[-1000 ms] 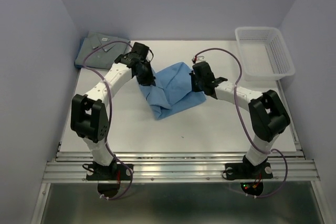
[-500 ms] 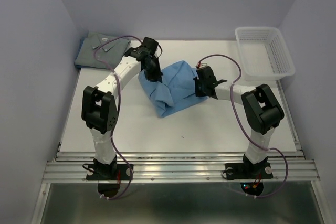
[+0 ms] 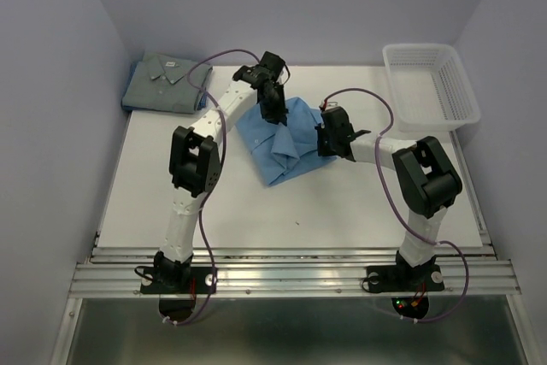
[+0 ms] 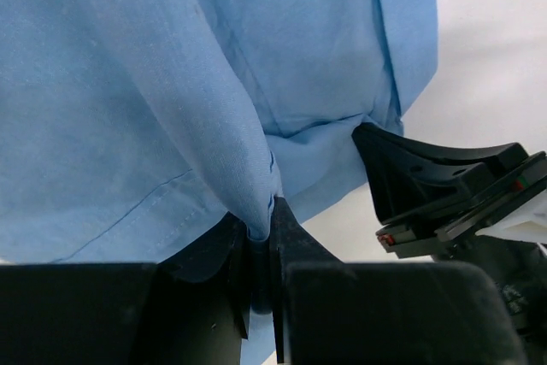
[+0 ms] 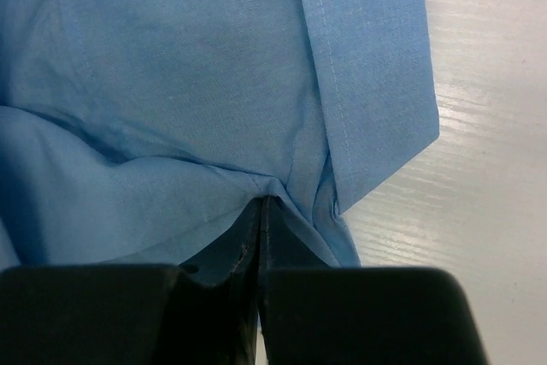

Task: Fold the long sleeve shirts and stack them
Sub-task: Fold the shirt

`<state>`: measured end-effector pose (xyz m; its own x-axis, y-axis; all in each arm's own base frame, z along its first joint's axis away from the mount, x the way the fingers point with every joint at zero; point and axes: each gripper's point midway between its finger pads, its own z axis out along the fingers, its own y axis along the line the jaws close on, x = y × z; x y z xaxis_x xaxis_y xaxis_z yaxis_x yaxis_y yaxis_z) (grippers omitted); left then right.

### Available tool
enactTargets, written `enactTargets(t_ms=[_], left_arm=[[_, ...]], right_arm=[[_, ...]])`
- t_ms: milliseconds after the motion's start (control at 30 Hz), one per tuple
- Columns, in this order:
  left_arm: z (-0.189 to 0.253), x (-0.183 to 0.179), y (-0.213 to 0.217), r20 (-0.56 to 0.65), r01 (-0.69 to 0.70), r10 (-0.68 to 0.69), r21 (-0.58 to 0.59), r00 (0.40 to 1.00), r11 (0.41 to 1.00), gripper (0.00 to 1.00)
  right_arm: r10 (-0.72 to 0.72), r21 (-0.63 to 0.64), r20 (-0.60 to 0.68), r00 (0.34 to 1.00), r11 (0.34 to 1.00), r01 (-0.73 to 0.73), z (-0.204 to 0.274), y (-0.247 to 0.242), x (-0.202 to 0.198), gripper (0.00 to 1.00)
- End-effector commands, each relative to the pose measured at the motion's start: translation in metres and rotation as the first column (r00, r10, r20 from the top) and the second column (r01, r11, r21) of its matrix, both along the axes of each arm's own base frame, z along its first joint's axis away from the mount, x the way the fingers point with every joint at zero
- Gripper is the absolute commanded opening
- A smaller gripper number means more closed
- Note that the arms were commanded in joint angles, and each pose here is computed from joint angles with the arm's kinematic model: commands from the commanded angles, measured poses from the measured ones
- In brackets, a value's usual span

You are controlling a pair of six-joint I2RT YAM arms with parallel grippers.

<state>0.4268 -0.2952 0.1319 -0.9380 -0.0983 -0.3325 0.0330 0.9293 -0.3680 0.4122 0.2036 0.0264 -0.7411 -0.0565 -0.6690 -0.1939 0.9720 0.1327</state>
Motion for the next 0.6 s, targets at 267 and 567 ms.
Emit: enactTargets(t_ms=[267,567], left_arm=[[0.021,0.006,-0.059,0.032,0.123,-0.119,-0.201,0.992,0.972,0.0],[0.01,0.028,-0.074,0.011,0.073,-0.074,-0.306,0.997,0.949,0.0]], right_arm=[[0.029,0.007,-0.139,0.99,1.0,-0.028,-0.034,-0.006,-0.032,0.01],[0.029,0.01,-0.137,0.99,1.0,-0.028,-0.032,-0.006,-0.033,0.01]])
